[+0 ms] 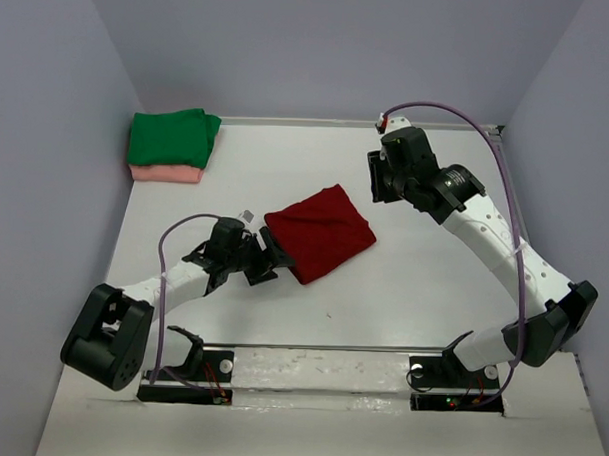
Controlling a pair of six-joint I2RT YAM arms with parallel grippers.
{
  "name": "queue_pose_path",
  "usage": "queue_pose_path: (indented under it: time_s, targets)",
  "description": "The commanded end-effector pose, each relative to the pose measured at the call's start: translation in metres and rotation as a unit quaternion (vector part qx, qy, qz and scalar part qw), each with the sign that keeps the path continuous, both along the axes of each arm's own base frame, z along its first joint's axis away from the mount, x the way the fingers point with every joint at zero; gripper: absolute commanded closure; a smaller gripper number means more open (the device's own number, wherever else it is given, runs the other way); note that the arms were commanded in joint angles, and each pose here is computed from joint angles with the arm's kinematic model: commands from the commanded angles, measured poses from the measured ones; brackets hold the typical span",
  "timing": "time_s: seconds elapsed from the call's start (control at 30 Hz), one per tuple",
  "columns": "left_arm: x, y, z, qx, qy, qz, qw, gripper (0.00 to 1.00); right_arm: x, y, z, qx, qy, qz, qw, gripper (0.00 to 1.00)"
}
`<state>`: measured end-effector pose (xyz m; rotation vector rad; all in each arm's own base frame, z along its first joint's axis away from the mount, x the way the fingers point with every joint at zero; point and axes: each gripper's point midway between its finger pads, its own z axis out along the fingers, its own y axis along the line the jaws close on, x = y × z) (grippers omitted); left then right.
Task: Fold and stack the t-shirts
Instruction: Fold the tshirt
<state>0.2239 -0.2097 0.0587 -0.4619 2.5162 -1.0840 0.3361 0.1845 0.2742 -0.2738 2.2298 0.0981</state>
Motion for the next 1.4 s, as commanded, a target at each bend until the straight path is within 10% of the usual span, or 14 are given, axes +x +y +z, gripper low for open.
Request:
queue_pose_path:
  time_s: [0.0, 0.8, 1.03, 1.37]
  targets:
    - [0.018, -0.014, 0.022, -0.054, -0.042, 0.002, 0.998, 0.20, 0.001, -0.004, 0.016, 0.011, -0.026, 0.001, 1.000, 0.59]
    - [0.065, -0.012, -0.043, 0.006, 0.005, 0.050, 0.999, 0.28, 0.000, -0.010, 0.022, 0.015, -0.030, 0.001, 0.999, 0.59]
    - [0.083, -0.010, -0.045, -0.001, 0.007, 0.058, 0.998, 0.78, 0.001, -0.015, 0.024, 0.012, -0.032, -0.005, 0.999, 0.59]
    - [0.149, 0.026, -0.032, 0.078, -0.024, 0.053, 0.995, 0.82, -0.002, -0.005, 0.006, 0.018, -0.001, 0.010, 1.000, 0.59]
